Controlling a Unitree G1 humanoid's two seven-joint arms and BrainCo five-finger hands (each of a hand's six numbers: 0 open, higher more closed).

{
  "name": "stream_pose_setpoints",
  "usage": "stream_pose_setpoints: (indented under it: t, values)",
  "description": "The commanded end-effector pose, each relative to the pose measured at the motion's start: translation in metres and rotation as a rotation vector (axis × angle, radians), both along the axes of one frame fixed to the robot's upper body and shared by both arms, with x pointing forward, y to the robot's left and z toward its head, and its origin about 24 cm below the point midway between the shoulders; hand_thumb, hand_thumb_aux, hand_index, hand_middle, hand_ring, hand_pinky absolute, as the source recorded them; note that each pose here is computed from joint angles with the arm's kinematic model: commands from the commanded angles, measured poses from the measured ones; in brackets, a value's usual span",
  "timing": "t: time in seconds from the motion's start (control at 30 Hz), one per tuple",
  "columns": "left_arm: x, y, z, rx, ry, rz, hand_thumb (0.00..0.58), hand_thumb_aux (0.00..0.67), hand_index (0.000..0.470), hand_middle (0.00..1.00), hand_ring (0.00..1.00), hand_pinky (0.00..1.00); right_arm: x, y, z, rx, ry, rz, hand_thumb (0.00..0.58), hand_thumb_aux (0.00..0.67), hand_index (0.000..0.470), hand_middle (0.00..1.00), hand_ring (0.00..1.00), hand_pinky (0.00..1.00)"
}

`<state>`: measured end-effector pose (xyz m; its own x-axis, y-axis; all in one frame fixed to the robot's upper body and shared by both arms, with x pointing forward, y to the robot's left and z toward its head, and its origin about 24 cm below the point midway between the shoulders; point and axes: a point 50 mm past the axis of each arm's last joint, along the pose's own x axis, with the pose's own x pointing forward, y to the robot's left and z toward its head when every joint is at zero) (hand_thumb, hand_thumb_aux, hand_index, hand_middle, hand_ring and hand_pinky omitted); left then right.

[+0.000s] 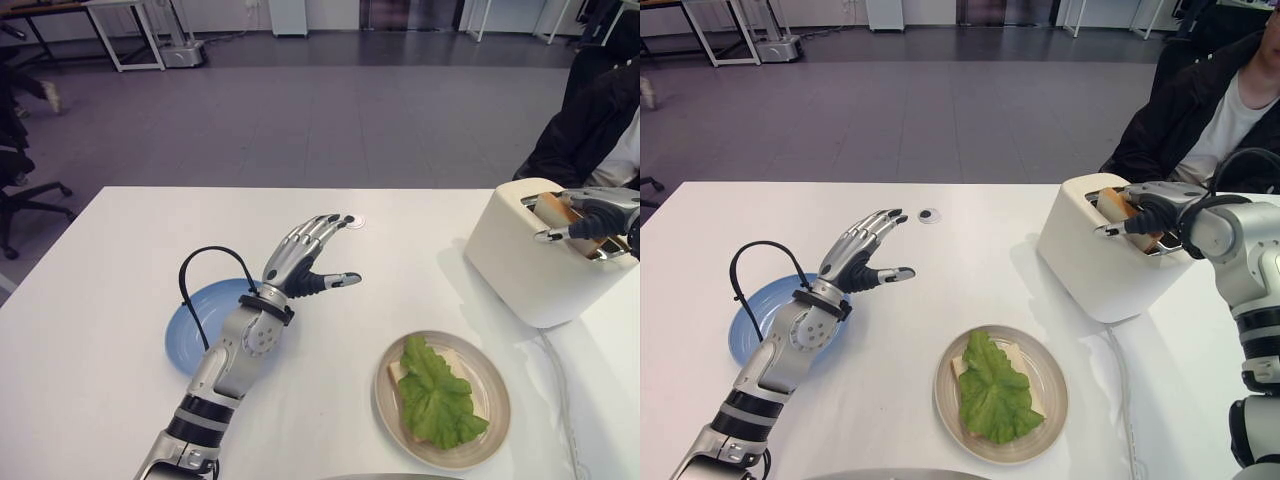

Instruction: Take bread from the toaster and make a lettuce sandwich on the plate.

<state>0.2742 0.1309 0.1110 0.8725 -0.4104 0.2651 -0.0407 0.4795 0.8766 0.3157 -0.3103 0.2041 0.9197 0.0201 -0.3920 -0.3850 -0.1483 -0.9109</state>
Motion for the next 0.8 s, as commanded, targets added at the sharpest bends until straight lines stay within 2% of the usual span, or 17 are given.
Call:
stream_pose_setpoints:
  t: [0.03, 0.23, 0.5, 0.8]
  values:
    - [-0.001, 0.002, -0.008, 0.016, 0.031, 0.011, 0.000, 0.000, 0.000, 0.00, 0.00, 0.00, -0.004, 0.002, -0.013, -0.001, 0.082, 0.003, 0.580, 0.670, 0.470, 0.00, 0.00, 0.00]
    - [-0.002, -0.001, -0.014, 0.022, 0.045, 0.007, 0.000, 0.000, 0.000, 0.00, 0.00, 0.00, 0.002, 0.013, 0.000, 0.038, 0.030, 0.044, 0.580, 0.670, 0.470, 0.00, 0.00, 0.00]
    - [-0.003, -0.004, -0.017, 0.026, 0.054, 0.000, 0.000, 0.000, 0.000, 0.00, 0.00, 0.00, 0.012, 0.005, 0.018, 0.056, -0.018, 0.016, 0.580, 0.670, 0.470, 0.00, 0.00, 0.00]
    - [-0.004, -0.006, -0.020, 0.031, 0.059, -0.003, 0.000, 0.000, 0.000, 0.00, 0.00, 0.00, 0.018, -0.003, 0.013, 0.119, 0.003, 0.005, 0.580, 0.670, 0.470, 0.00, 0.00, 0.00]
